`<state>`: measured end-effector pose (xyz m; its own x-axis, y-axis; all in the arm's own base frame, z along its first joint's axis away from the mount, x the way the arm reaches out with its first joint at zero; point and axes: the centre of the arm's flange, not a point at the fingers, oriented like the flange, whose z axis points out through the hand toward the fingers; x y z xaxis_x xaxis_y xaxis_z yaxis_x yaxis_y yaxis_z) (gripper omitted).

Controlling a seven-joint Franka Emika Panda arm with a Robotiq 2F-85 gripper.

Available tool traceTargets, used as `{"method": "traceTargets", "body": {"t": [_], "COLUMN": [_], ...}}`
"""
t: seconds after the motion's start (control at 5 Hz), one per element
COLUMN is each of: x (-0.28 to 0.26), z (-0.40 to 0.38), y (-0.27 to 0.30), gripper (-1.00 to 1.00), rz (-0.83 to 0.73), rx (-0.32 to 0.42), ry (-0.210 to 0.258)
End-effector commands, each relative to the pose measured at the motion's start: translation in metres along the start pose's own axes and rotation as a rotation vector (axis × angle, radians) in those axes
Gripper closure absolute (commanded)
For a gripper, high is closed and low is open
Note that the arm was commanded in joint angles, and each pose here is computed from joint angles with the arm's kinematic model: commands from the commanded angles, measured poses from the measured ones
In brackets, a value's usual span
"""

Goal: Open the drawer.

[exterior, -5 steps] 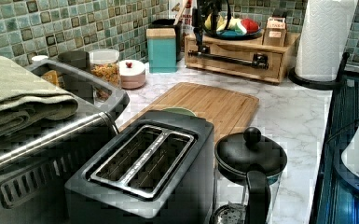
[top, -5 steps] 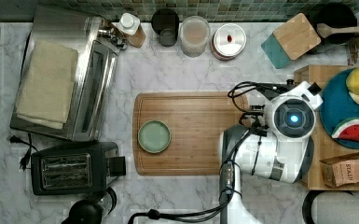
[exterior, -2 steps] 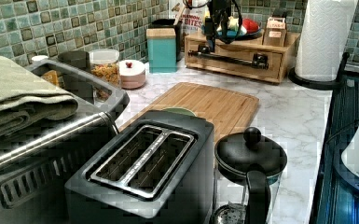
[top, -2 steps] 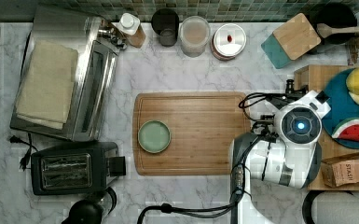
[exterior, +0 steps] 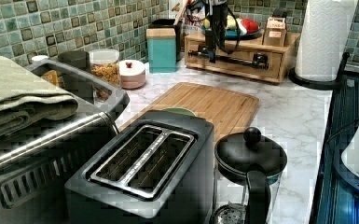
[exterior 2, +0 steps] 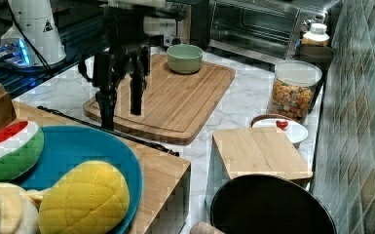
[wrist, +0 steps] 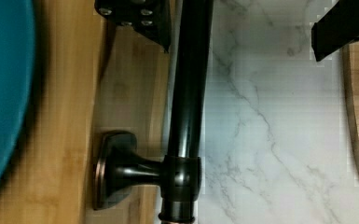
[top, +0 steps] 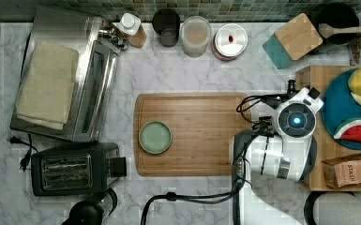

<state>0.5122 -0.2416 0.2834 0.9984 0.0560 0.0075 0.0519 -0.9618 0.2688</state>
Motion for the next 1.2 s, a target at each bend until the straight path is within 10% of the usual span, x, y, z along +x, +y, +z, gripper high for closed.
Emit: {"method": "traceTargets", "body": {"t": [0.2, 0.8, 1.2], "x": [0.003, 0.003, 0.007], "z": [0.035, 0.032, 0.033], "y": [0.056, 0.023, -0.042], "gripper": [-1.00, -1.00, -1.00], "rz": [-0.002, 0.053, -0.036], "rx": [-0.069, 0.041, 0.163], "ry": [-0.018, -0.041, 0.026]}}
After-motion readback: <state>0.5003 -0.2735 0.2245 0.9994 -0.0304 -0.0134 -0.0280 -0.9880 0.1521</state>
